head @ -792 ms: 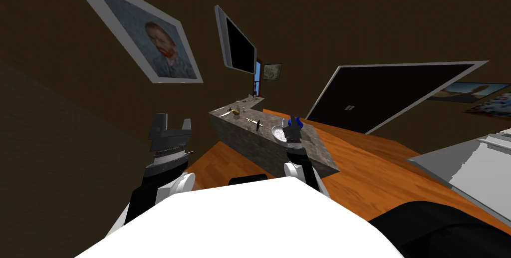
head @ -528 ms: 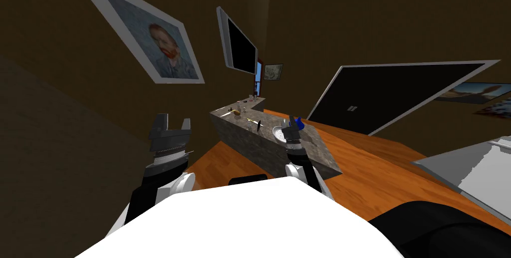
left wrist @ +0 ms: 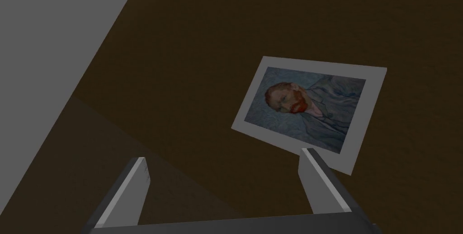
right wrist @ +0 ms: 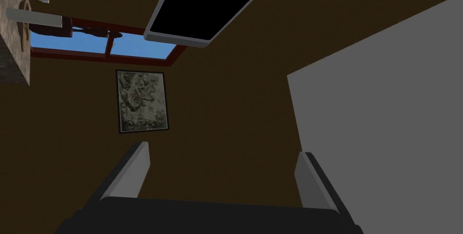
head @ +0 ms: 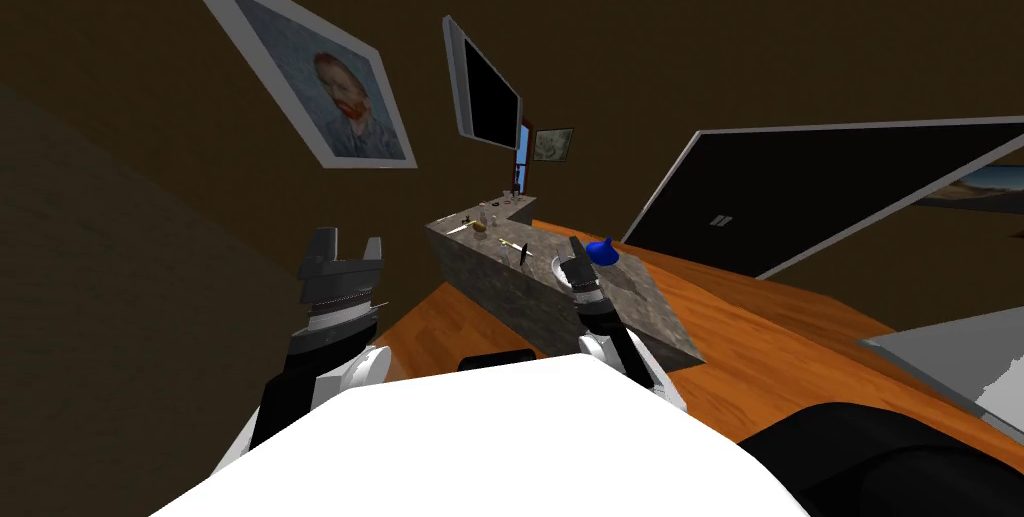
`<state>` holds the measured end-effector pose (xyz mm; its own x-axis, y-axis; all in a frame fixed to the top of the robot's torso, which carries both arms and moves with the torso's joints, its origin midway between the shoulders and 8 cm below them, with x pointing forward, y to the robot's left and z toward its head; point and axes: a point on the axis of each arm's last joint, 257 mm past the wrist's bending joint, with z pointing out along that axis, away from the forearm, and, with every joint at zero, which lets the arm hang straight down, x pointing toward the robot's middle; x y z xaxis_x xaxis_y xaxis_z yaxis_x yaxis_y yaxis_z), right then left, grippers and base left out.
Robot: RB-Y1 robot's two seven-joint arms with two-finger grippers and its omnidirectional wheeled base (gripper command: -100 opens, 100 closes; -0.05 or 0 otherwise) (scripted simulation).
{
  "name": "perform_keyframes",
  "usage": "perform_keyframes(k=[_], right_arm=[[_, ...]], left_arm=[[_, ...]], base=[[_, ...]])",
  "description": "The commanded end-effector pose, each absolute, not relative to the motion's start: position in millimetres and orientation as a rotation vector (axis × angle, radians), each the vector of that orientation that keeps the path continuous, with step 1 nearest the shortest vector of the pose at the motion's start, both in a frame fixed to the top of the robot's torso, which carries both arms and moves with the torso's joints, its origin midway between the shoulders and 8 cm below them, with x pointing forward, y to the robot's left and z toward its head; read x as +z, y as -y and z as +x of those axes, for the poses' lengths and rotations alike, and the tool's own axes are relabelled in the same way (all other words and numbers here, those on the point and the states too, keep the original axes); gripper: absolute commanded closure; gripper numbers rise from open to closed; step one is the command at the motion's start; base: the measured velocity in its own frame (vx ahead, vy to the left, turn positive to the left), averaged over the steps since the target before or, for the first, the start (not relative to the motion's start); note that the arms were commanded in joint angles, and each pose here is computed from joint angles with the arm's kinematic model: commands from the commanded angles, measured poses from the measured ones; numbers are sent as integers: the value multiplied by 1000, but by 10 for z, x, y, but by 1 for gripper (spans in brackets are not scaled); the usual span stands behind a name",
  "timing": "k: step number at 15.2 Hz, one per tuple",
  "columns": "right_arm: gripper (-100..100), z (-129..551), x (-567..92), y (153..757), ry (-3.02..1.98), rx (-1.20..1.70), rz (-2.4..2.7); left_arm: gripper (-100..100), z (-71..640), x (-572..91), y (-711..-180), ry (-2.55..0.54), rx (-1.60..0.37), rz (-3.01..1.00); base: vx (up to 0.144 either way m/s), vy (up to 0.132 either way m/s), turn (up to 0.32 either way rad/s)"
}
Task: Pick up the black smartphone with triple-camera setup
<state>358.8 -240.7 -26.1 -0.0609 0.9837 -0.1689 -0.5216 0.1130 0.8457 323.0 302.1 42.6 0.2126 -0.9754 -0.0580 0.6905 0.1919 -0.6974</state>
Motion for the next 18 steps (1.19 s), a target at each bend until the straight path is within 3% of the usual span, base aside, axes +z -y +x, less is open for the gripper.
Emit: perform_keyframes(k=[1, 18], right_arm=[[-100, 3586, -300, 2379, -969, 1387, 633], [-100, 3475, -922, 2081, -1350, 1428, 531]], left_arm=[[0, 3230, 426, -3021, -567, -1261, -610], [0, 3230, 426, -3021, -567, -1261, -610]], base=[[22, 14, 12], [27, 16, 59]])
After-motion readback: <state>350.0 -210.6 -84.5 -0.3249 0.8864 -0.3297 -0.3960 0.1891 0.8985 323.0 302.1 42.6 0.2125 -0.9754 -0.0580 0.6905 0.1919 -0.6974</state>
